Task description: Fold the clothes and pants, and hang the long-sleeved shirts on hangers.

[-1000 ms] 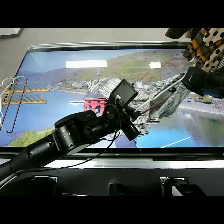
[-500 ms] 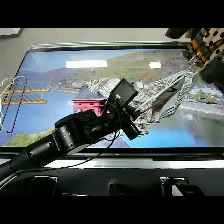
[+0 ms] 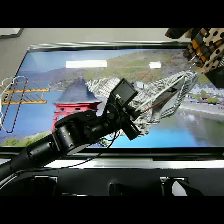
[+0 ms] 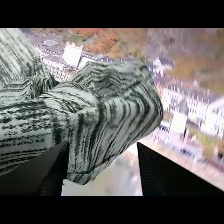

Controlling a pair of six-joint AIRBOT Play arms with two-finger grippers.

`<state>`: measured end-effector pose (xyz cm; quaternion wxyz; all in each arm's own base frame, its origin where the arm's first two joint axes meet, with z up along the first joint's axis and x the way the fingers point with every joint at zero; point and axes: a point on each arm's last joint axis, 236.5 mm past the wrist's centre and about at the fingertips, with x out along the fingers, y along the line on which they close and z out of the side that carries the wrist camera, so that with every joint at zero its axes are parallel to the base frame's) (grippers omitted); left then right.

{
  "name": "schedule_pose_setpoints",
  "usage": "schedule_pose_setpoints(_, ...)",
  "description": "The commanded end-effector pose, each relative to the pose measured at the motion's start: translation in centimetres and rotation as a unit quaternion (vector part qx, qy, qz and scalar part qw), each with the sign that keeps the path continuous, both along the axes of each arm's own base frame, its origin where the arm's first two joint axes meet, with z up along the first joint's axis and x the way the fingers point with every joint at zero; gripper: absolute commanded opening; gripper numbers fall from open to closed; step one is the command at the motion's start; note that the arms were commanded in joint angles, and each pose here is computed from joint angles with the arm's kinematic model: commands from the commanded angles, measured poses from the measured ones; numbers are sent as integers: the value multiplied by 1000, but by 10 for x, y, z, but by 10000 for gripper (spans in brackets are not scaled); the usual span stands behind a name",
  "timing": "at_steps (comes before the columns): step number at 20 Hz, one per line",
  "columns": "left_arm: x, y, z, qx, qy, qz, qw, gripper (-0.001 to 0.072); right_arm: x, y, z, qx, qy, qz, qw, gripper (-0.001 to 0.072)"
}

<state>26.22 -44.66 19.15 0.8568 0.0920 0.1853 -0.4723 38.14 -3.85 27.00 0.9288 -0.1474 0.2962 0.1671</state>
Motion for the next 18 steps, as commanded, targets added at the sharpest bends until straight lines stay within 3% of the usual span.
schedule_pose_setpoints(1, 0, 0, -1, 2, 1, 0, 1000, 30, 16, 14, 6, -98, -74, 137, 983, 483)
schedule_pose_setpoints(6, 0, 0, -1, 2, 1, 0, 1000, 30, 5, 37, -20, -49, -26, 200, 978, 490)
schedule_pose_setpoints(18, 0, 0, -1, 2, 1, 0, 1000, 30, 31, 76, -73, -60, 32, 259, 963, 525)
